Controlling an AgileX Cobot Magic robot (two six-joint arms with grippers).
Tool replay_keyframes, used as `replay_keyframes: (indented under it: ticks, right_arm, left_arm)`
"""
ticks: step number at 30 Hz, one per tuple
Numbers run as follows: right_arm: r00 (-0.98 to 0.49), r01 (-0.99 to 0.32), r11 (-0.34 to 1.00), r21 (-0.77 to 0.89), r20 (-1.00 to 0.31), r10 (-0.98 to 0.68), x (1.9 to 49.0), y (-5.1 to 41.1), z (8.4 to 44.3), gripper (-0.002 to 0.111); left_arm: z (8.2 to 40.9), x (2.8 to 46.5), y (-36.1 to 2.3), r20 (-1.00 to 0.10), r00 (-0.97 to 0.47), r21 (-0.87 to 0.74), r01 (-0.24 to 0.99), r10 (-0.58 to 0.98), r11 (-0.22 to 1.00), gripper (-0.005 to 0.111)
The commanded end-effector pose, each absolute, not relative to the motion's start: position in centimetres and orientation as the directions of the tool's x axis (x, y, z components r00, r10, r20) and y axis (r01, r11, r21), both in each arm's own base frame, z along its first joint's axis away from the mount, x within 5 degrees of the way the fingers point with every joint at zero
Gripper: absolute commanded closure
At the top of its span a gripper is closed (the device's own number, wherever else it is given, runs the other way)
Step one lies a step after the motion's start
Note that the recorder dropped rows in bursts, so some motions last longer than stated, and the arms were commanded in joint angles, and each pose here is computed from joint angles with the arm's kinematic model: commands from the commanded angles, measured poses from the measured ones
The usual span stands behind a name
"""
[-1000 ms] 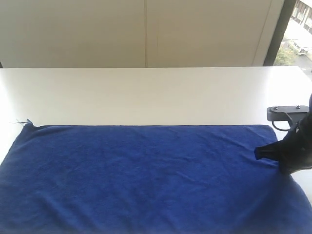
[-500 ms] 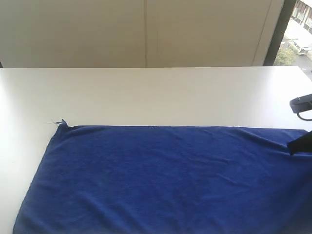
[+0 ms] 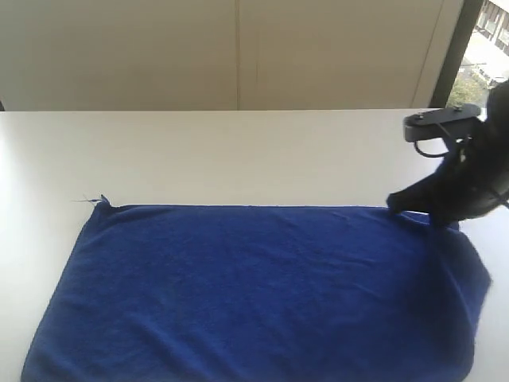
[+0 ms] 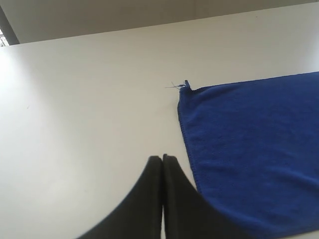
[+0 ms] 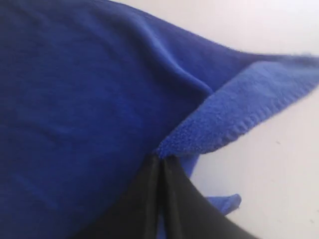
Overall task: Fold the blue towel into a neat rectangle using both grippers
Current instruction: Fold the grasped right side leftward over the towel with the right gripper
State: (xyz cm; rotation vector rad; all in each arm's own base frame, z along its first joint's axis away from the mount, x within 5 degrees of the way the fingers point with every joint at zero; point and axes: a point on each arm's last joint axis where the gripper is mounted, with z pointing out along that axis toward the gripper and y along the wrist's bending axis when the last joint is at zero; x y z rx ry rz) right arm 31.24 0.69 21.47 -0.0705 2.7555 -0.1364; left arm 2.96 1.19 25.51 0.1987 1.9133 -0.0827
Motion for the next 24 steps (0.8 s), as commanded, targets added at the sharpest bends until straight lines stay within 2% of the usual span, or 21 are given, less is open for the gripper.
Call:
replay_keyframes:
  ticks: [1, 9, 24]
  right_arm:
    - [-0.877, -0.116, 0.993, -0.007, -0.469, -0.106, 32.1, 5.5, 23.6, 0.108]
    - [-0.796, -0.303, 0.951, 0.068, -0.567, -0.213, 33.2, 13.9, 26.5, 0.108]
    - [-0.706, -0.527, 0.841, 0.122, -0.613, -0.354, 34.0, 26.8, 26.2, 0.108]
  left_arm:
    - [25.4, 2.9, 1.2, -0.939, -0.335, 0.02, 0.179, 0.08, 0.984, 0.107]
    - [25.4, 2.9, 1.2, -0.939, -0.335, 0.02, 0.179, 0.08, 0.984, 0.107]
    - [25.4, 2.9, 1.2, -0.939, -0.336, 0.018, 0.18, 0.079, 0.984, 0.107]
